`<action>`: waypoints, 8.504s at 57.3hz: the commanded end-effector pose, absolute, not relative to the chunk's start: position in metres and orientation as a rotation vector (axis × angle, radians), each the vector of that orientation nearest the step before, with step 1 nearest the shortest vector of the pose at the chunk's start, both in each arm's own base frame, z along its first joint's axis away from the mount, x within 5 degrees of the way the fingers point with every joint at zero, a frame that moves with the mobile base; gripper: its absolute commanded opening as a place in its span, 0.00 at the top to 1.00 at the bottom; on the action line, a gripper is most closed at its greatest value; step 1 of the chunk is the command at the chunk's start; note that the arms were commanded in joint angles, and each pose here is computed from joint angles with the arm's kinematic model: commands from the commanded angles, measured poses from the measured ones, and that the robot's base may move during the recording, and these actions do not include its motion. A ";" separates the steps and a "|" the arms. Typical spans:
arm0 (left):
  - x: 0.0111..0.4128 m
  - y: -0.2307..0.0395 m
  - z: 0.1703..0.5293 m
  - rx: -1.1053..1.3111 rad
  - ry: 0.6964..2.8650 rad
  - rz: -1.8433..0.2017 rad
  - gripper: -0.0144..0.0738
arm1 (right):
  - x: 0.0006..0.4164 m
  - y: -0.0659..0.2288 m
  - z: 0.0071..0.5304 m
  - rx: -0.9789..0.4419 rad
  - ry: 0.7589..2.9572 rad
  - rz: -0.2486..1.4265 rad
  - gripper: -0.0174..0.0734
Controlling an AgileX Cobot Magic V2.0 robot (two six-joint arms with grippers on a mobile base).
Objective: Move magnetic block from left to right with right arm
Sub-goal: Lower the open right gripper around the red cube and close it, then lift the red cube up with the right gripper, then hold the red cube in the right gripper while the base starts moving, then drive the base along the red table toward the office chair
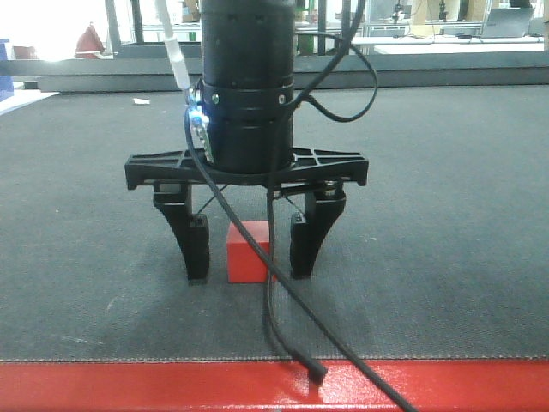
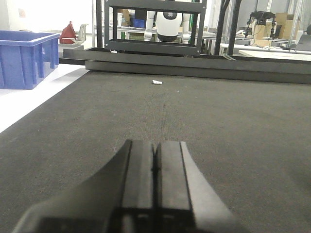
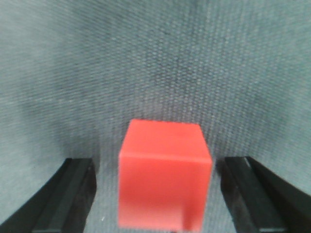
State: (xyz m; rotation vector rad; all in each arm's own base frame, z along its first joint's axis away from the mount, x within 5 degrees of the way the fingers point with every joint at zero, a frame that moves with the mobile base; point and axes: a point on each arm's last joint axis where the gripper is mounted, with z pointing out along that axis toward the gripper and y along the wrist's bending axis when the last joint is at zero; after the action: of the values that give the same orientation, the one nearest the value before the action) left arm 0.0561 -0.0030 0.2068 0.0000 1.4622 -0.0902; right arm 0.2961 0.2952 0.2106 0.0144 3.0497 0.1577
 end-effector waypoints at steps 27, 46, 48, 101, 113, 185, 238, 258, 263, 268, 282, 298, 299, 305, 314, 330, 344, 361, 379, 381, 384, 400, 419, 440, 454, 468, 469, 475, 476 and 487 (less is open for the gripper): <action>0.054 -0.002 0.212 -0.007 1.370 -0.091 0.98 | 0.295 0.291 0.253 0.025 2.953 0.272 0.46; 0.054 -0.002 0.212 -0.007 1.370 -0.091 0.98 | 0.291 0.256 0.296 -0.037 2.773 0.283 0.46; 0.054 -0.002 0.212 -0.007 1.370 -0.091 0.98 | 0.288 0.249 0.300 -0.078 2.746 0.289 0.46; 0.054 -0.002 0.212 -0.007 1.370 -0.091 0.98 | 0.163 0.007 0.303 0.008 1.779 0.069 0.46; 0.054 -0.002 0.212 -0.007 1.370 -0.091 0.98 | 0.118 0.001 0.306 0.039 1.641 0.044 0.46; 0.054 -0.002 0.212 -0.007 1.370 -0.091 0.98 | 0.051 0.001 0.319 0.025 1.451 0.054 0.46; 0.054 -0.002 0.212 -0.007 1.370 -0.091 0.98 | 0.051 0.001 0.319 0.025 1.451 0.054 0.46; 0.054 -0.002 0.212 -0.007 1.370 -0.091 0.98 | 0.051 0.001 0.319 0.025 1.451 0.054 0.46; 0.054 -0.002 0.212 -0.007 1.370 -0.091 0.98 | 0.051 0.001 0.319 0.025 1.451 0.054 0.46; 0.054 -0.002 0.212 -0.007 1.370 -0.091 0.98 | 0.051 0.001 0.319 0.025 1.451 0.054 0.46; 0.054 -0.002 0.212 -0.007 1.370 -0.091 0.98 | 0.051 0.001 0.319 0.025 1.451 0.054 0.46; 0.054 -0.002 0.212 -0.007 1.370 -0.091 0.98 | 0.051 0.001 0.319 0.025 1.451 0.054 0.46; 0.054 -0.002 0.212 -0.007 1.370 -0.091 0.98 | 0.051 0.001 0.319 0.025 1.451 0.054 0.46; 0.054 -0.002 0.212 -0.007 1.370 -0.091 0.98 | 0.051 0.001 0.319 0.025 1.451 0.054 0.46; 0.054 -0.002 0.212 -0.007 1.370 -0.091 0.98 | 0.051 0.001 0.319 0.025 1.451 0.054 0.46; 0.054 -0.002 0.212 -0.007 1.370 -0.091 0.98 | 0.051 0.001 0.319 0.025 1.451 0.054 0.46; 0.054 -0.002 0.212 -0.007 1.370 -0.091 0.98 | 0.051 0.001 0.319 0.025 1.451 0.054 0.46; 0.054 -0.002 0.212 -0.007 1.370 -0.091 0.98 | 0.051 0.001 0.319 0.025 1.451 0.054 0.46; 0.054 -0.002 0.212 -0.007 1.370 -0.091 0.98 | 0.051 0.001 0.319 0.025 1.451 0.054 0.46; 0.054 -0.002 0.212 -0.007 1.370 -0.091 0.98 | 0.051 0.001 0.319 0.025 1.451 0.054 0.46; 0.054 -0.002 0.212 -0.007 1.370 -0.091 0.98 | 0.051 0.001 0.319 0.025 1.451 0.054 0.46; 0.054 -0.002 0.212 -0.007 1.370 -0.091 0.98 | 0.051 0.001 0.319 0.025 1.451 0.054 0.46; 0.054 -0.002 0.212 -0.007 1.370 -0.091 0.98 | 0.051 0.001 0.319 0.025 1.451 0.054 0.46; 0.054 -0.002 0.212 -0.007 1.370 -0.091 0.98 | 0.051 0.001 0.319 0.025 1.451 0.054 0.46; 0.054 -0.002 0.212 -0.007 1.370 -0.091 0.98 | 0.051 0.001 0.319 0.025 1.451 0.054 0.46; 0.054 -0.002 0.212 -0.007 1.370 -0.091 0.98 | 0.051 0.001 0.319 0.025 1.451 0.054 0.46; 0.054 -0.002 0.212 -0.007 1.370 -0.091 0.98 | 0.051 0.001 0.319 0.025 1.451 0.054 0.46; 0.054 -0.002 0.212 -0.007 1.370 -0.091 0.98 | 0.051 0.001 0.319 0.025 1.451 0.054 0.46; 0.054 -0.002 0.212 -0.007 1.370 -0.091 0.98 | 0.051 0.001 0.319 0.025 1.451 0.054 0.46; 0.054 -0.002 0.212 -0.007 1.370 -0.091 0.98 | 0.051 0.001 0.319 0.025 1.451 0.054 0.46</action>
State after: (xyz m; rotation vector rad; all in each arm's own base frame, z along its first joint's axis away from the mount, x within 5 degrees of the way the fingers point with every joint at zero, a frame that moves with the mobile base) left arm 0.0561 -0.0030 0.2068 0.0000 1.4622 -0.0902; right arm 0.0519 0.0020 0.3034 0.0229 1.5484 0.0643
